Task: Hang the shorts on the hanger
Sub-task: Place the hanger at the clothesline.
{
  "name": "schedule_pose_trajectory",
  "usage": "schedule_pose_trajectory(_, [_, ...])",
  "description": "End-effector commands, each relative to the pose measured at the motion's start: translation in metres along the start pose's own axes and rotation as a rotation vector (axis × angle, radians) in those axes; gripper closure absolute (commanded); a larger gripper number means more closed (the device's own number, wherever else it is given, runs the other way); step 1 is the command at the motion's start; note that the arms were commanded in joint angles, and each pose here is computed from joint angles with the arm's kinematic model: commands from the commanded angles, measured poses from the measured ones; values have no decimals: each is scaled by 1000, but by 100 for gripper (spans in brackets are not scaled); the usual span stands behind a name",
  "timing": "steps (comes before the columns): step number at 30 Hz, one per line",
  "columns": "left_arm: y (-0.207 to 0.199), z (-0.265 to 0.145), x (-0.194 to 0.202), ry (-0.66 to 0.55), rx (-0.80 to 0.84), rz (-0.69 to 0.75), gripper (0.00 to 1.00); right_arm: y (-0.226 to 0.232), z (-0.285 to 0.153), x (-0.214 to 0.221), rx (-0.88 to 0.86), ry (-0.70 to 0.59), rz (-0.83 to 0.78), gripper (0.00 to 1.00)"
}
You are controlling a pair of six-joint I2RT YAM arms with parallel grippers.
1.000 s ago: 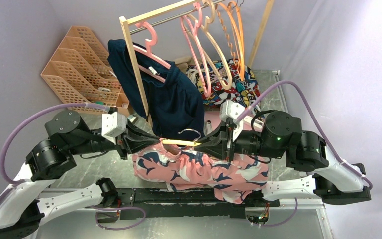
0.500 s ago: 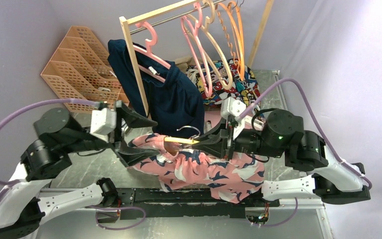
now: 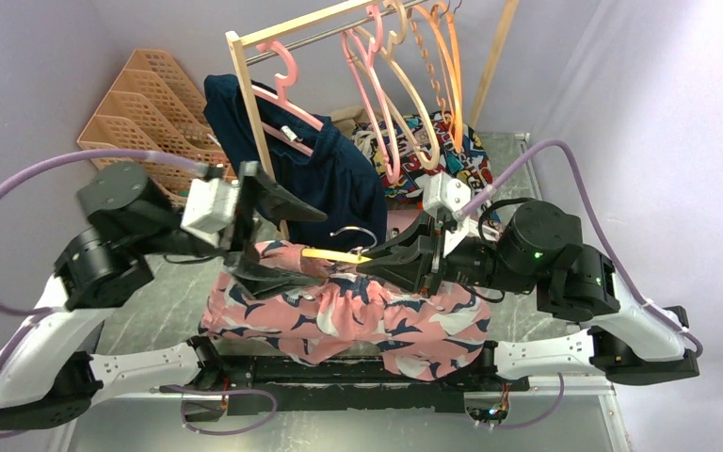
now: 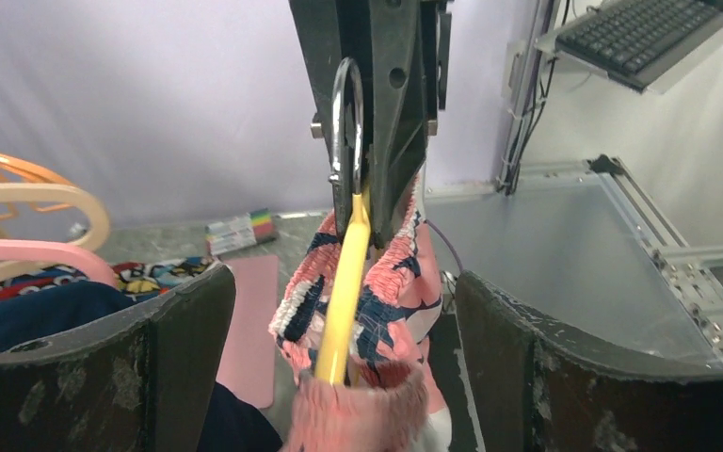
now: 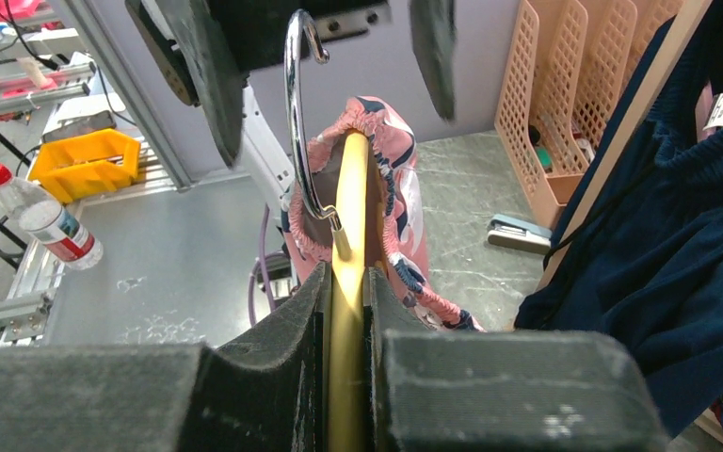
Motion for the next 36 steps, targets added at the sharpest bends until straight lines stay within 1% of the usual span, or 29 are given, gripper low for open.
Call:
schedule_pose_trajectory(1, [-5,10,13,64,102,-5,10,-5,-9,-39,11,-136,-6,100])
schedule_pose_trajectory(6, [4,22,22,107,114,-24,14,-5,-8,-38,9,-127,-17,100])
schedule_pose_trajectory(10, [13,26,33,150,88,-41,26,-7,-6,-36,15,-110,-27,100])
schedule_pose_trajectory(13, [20,27,39,166,59,-48,42,-9,-7,-33,28,-89,-36,100])
schedule_pose_trajectory(19, [32,29,40,149,-8,-36,91,-10,-4,-26,29,-53,-48,100])
schedule_pose_trajectory(20, [35,30,40,145,-22,-37,93,-10,-4,-25,28,-49,-47,100])
schedule_pose_trajectory(22, [39,30,40,137,-45,-32,93,-10,-5,-25,29,-50,-45,100])
schedule_pose_trajectory(23, [41,30,39,131,-57,-28,93,-10,-7,-26,33,-53,-42,96])
schedule_pose_trajectory(24, [42,28,38,123,-70,-23,93,-10,-9,-28,35,-59,-36,77])
schedule_pose_trajectory(25, [43,27,36,113,-82,-15,93,-11,-12,-30,40,-65,-33,61])
schedule_pose_trajectory(26, [43,26,35,105,-90,-9,93,-12,-17,-33,46,-69,-29,49])
schedule_pose_trajectory(27, [43,24,32,94,-99,-1,93,-15,-22,-36,59,-70,-25,41])
schedule_pose_trajectory(28, [43,22,31,85,-107,5,93,-18,-28,-37,78,-64,-21,38])
schedule_pose_trajectory(30, [41,18,29,74,-113,12,93,-26,-42,-40,124,-55,-18,35])
schedule_pose_trajectory(33, [38,13,29,68,-119,17,93,-31,-60,-36,162,-19,-17,34])
schedule_pose_trajectory(36, [35,12,29,66,-106,19,93,-30,-62,-26,155,40,-18,34])
Point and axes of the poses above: each gripper's point midway between its finger pads, its own z axis out along the fingers, its own y axis along the line the jaws close on, x = y × z, the point moved 2 cm from there along -z, back along the fingers, and after that the axes turned 14 degrees about -z, right-handed, at the moved point
